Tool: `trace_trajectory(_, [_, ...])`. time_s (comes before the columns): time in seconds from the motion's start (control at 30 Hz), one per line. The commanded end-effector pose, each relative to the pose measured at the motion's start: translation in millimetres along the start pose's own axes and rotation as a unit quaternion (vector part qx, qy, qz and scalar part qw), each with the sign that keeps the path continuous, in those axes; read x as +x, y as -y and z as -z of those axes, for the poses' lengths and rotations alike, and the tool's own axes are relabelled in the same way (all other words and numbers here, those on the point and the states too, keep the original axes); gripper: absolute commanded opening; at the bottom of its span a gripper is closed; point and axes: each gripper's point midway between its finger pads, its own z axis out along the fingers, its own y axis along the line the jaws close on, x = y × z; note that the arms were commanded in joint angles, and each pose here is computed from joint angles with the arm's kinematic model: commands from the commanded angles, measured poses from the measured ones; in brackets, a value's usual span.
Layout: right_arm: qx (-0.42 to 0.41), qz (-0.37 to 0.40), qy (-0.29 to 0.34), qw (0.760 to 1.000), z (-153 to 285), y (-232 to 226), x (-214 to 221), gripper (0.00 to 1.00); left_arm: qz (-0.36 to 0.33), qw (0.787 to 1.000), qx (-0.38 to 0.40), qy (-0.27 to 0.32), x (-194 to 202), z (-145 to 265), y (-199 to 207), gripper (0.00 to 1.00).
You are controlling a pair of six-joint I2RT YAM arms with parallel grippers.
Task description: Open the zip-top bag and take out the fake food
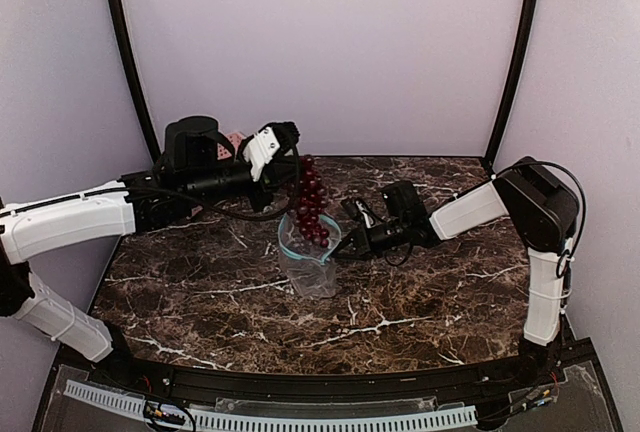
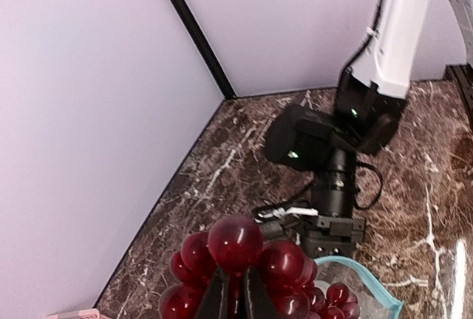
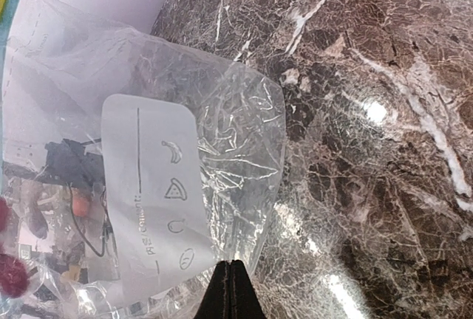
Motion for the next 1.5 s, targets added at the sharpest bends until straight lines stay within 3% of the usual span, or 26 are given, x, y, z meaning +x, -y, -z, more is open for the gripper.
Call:
trace_trajectory(0.0, [-0.006, 0.016, 0.023, 1.000, 8.0, -11.3, -14.6, 0.00, 0.021, 0.991, -0.103, 0.084, -62.4, 31.2, -65.6, 0.01])
trace_trajectory(0.2, [-0.011, 0.019, 0.023, 0.999, 8.7, -13.9, -14.6, 0.00, 0.031, 0.977, -0.197, 0.069, -59.3, 39.1, -131.7, 0.01])
trace_trajectory(0.27, [-0.013, 0.019, 0.023, 0.999, 9.1, -15.0, -14.1, 0.00, 0.036, 0.964, -0.259, 0.050, -52.8, 48.4, -172.7, 0.01])
trace_trajectory(0.47, [-0.014, 0.025, 0.024, 0.999, 10.5, -16.9, -14.4, 0.00, 0.068, 0.928, -0.367, -0.018, -1.2, 59.5, -258.7, 0.01])
trace_trajectory(0.67, [-0.015, 0.032, 0.025, 0.999, 12.5, -19.3, -15.7, 0.00, 0.073, 0.915, -0.390, -0.074, 57.2, 45.4, -304.5, 0.01])
trace_trajectory(0.9, [-0.013, 0.038, 0.028, 0.999, 14.6, -21.4, -17.2, 0.00, 0.068, 0.908, -0.400, -0.101, 101.4, 25.1, -339.1, 0.01])
trace_trajectory(1.17, [-0.012, 0.041, 0.031, 0.999, 15.8, -23.1, -20.4, 0.00, 0.072, 0.912, -0.377, -0.145, 159.1, -7.8, -343.2, 0.01])
trace_trajectory(1.47, [-0.008, 0.042, 0.032, 0.999, 18.6, -25.6, -23.1, 0.00, 0.156, 0.912, -0.351, -0.144, 228.0, -20.2, -347.3, 0.02])
